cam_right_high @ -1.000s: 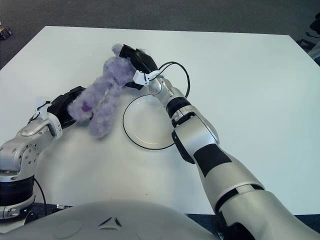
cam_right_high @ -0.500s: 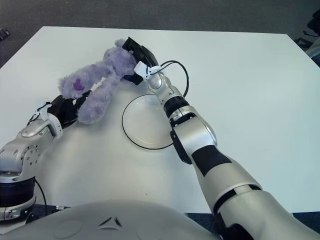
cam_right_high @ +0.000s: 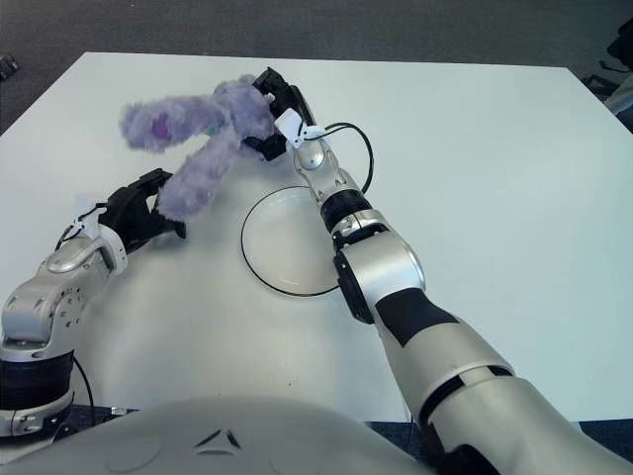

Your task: Put the doll into the plate.

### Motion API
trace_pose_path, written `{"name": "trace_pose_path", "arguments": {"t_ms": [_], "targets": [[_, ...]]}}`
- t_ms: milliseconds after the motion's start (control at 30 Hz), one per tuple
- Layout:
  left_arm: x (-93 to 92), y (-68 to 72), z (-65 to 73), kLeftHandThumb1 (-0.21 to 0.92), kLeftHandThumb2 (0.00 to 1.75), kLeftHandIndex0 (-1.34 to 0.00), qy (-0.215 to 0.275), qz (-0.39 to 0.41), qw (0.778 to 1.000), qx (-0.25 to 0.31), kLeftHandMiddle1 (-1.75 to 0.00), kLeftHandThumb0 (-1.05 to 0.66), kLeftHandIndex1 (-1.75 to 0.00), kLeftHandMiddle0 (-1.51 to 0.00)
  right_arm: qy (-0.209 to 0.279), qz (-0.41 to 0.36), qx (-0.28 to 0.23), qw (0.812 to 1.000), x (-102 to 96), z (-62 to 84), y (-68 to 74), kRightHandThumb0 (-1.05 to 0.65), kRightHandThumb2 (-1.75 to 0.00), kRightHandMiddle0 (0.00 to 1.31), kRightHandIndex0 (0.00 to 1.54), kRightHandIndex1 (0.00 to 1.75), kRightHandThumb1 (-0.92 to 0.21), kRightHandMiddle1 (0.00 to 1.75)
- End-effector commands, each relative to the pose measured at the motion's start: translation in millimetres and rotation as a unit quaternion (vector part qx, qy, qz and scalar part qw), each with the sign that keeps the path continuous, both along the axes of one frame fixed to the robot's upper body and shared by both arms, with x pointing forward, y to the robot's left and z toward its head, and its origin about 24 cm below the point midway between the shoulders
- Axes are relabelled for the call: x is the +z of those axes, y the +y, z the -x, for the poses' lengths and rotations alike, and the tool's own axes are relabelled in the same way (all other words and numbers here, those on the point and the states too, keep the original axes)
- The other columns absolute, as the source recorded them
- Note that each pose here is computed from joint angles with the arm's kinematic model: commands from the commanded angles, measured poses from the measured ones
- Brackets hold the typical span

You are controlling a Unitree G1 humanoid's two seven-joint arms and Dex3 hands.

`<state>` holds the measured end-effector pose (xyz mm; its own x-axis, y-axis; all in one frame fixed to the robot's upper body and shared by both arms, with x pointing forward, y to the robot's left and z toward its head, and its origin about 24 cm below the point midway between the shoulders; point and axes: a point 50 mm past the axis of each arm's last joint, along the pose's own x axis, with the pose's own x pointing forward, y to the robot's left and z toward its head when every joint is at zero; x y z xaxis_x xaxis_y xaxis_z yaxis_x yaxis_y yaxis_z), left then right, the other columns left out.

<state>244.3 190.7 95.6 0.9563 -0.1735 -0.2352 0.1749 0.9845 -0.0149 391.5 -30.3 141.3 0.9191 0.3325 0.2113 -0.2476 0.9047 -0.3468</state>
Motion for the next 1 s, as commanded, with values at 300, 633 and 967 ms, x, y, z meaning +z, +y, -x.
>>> {"name": "trace_pose_path", "arguments": {"t_ms": [300, 633, 967], "targets": [[-10.9, 3.7, 1.2, 0.53, 1.05, -0.45, -0.005, -0.034, 0.999, 0.003, -1.75, -0.42, -1.75, -0.94, 0.154, -0.186, 0.040, 0.970, 6.5, -11.4, -6.1, -0.48, -1.36, 0.64, 1.23, 1.75, -0.28, 1.75], [-14.7, 5.3, 0.2, 0.52, 1.06, -0.46, -0.011, -0.054, 0.998, -0.002, -1.75, -0.42, -1.75, -0.92, 0.213, -0.224, 0.055, 0.949, 13.3, -15.1, -11.3, -0.47, -1.31, 0.60, 1.17, 1.75, -0.31, 1.75], [-15.3, 6.3, -4.2, 0.51, 1.07, -0.46, -0.032, -0.088, 0.996, 0.001, -1.75, -0.42, -1.75, -0.92, 0.247, -0.241, 0.069, 0.936, 16.2, -14.1, -15.7, -0.44, -1.23, 0.55, 1.04, 1.75, -0.38, 1.75]]}}
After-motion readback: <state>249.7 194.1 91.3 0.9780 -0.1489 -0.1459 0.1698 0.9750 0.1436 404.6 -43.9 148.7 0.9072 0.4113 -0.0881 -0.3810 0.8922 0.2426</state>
